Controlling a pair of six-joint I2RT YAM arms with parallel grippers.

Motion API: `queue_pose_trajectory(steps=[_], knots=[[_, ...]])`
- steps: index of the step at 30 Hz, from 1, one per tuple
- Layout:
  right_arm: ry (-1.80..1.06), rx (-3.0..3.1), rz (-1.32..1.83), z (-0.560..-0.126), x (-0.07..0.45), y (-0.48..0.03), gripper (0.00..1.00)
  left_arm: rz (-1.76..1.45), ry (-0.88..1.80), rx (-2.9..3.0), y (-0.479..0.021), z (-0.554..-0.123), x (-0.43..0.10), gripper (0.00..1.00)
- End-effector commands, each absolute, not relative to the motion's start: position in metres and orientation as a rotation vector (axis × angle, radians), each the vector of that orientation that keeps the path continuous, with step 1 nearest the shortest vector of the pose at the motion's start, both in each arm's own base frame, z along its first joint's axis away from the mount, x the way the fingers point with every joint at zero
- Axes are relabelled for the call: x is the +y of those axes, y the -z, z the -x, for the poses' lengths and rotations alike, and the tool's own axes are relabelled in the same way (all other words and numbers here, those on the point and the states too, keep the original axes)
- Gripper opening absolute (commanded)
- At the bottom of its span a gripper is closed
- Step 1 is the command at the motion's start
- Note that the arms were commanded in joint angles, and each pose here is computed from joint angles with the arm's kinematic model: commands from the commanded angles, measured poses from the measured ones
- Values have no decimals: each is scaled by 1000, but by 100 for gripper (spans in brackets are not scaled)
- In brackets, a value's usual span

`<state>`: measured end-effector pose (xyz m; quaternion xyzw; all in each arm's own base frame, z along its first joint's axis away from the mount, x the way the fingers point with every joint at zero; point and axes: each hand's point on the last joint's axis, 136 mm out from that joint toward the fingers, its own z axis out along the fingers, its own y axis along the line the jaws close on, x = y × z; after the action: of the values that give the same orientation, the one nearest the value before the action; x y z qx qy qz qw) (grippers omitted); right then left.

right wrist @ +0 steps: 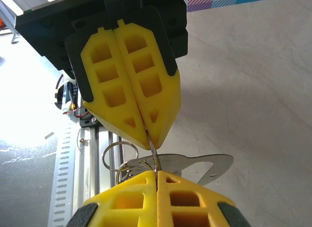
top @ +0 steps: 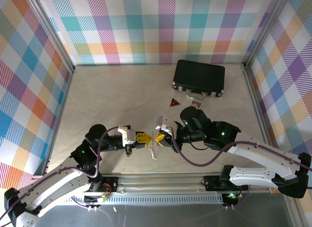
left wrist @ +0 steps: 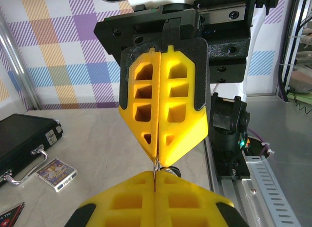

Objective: Put the keys on the keyring

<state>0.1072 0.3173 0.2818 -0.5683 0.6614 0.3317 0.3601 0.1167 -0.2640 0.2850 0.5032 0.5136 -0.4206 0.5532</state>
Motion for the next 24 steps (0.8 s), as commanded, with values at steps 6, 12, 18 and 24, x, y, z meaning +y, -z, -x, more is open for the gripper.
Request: queue_pose_trajectory(steps=[6, 12, 18, 24], knots=[[-932, 1580, 1472, -99, 327, -308, 0, -1198, 1010, 1171, -299, -111, -266, 0], [-915, 1602, 1496, -100, 327, -298, 0, -1193, 1015, 1165, -302, -110, -265, 0], [-908, 1603, 1535, -98, 328, -289, 0, -1183, 1027, 1160, -305, -110, -266, 0], [-888, 1595, 1561, -98, 327, -284, 0, -1173, 1040, 1163, -306, -111, -267, 0]])
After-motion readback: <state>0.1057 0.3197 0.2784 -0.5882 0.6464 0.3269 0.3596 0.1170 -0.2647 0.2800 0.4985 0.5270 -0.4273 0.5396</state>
